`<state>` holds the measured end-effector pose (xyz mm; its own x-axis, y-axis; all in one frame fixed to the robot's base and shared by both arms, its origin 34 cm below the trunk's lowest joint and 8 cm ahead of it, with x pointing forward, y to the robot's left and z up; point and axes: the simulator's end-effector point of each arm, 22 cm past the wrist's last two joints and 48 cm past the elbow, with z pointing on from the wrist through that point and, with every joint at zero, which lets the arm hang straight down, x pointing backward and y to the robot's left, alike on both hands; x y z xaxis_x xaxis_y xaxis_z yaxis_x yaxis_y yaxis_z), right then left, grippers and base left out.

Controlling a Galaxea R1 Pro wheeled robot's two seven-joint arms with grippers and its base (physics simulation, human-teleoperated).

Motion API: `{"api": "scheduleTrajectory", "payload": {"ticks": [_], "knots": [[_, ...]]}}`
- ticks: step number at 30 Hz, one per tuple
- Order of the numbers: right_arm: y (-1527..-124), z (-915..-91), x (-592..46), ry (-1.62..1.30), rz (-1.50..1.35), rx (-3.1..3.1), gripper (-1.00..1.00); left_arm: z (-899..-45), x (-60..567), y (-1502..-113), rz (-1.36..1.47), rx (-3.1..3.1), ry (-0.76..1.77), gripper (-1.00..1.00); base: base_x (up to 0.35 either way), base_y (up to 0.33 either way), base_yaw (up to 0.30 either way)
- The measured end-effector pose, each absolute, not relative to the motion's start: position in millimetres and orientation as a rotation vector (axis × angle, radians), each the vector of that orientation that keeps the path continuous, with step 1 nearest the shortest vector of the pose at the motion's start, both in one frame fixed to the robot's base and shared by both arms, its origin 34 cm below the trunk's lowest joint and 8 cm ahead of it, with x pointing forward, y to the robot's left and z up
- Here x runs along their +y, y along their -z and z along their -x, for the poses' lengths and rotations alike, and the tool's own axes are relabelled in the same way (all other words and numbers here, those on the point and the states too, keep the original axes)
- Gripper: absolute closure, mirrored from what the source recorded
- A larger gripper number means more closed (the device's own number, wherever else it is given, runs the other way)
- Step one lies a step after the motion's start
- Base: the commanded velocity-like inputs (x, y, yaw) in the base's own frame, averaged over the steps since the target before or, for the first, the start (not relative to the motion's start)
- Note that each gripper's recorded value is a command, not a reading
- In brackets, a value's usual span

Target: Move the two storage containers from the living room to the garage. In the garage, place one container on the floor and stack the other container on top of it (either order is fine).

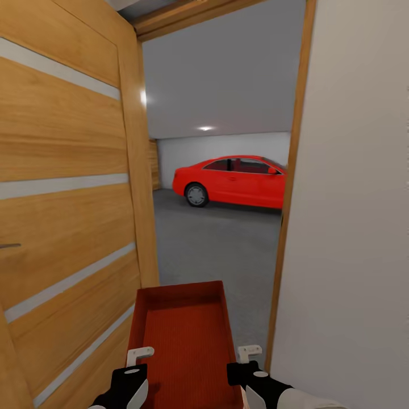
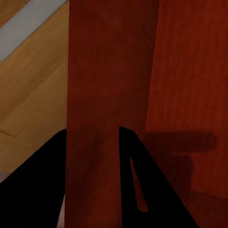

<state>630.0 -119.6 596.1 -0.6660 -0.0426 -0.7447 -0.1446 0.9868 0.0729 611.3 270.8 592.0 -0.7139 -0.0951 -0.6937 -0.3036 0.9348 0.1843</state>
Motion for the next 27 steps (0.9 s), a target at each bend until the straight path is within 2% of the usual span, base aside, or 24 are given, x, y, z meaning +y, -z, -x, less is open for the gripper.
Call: {"api": "scheduleTrajectory", "payload": {"ticks": [5, 18, 27], "knots": [[-597.5, -630.4, -119.5, -0.158, 0.13, 2.295, 1.0, -611.6, 270.9, -593.2, 0.282, 2.353, -0.37, 1.0, 0.037, 0.236, -0.098], [-597.2, -630.0, -119.7, -0.159, 0.128, 2.295, 1.0, -611.8, 270.7, -593.4, 0.279, 2.352, -0.371, 1.0, 0.007, 0.036, -0.012], [-601.2, -631.1, -119.9, -0.158, 0.128, 2.286, 1.0, -613.1, 270.6, -597.5, 0.28, 2.344, -0.369, 1.0, 0.12, 0.265, -0.214]]}}
